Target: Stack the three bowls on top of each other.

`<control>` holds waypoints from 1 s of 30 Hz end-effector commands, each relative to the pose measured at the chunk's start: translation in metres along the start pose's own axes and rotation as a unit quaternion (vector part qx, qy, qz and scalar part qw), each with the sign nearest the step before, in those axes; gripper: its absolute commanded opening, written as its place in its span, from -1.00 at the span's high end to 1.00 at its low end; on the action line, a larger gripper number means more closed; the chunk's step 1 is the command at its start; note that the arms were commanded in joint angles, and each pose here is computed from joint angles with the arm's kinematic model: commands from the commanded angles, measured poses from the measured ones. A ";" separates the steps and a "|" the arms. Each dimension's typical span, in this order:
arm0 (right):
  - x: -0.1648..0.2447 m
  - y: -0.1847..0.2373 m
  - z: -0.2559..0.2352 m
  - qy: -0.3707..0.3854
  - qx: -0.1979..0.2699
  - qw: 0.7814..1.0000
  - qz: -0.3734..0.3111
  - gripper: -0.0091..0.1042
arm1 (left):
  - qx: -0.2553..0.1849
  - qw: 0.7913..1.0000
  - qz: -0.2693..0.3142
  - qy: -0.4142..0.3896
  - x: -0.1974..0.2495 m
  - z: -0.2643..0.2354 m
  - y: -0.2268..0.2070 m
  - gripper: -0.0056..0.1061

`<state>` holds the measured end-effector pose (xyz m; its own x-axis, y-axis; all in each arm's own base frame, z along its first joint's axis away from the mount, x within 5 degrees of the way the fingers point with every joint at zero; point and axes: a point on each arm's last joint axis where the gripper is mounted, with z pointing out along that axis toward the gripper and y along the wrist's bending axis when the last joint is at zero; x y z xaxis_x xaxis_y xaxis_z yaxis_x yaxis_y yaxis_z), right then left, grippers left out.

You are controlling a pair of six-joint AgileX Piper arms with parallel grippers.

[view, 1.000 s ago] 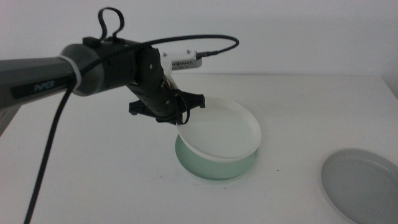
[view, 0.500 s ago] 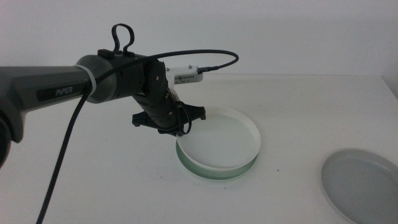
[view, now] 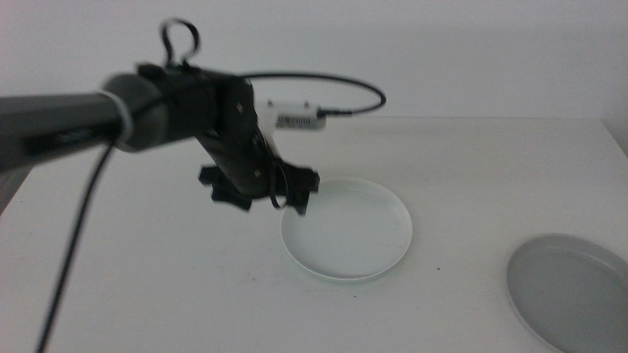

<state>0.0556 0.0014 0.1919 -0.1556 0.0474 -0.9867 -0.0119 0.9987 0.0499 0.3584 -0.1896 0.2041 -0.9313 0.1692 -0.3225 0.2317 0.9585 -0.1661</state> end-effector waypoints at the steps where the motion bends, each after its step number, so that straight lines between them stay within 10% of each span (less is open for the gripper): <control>1: 0.000 0.000 0.000 -0.005 0.001 1.000 -0.005 -0.80 | 0.007 0.999 0.017 -0.039 -0.004 -0.041 0.001 -0.78; 12: 0.000 0.000 0.000 -0.005 0.001 1.000 -0.005 -0.80 | 0.107 0.943 0.247 -0.197 0.086 -0.264 -0.011 -0.78; 30: 0.000 0.000 0.000 -0.005 0.001 1.000 -0.005 -0.80 | 0.145 0.909 0.245 -0.304 0.222 -0.324 0.013 -0.78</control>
<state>0.0556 0.0014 0.1919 -0.1556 0.0474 -0.9867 -0.0119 0.9987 0.0499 0.0637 -0.0647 0.4326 -0.3832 0.3312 -0.8623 0.7260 0.6851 -0.0595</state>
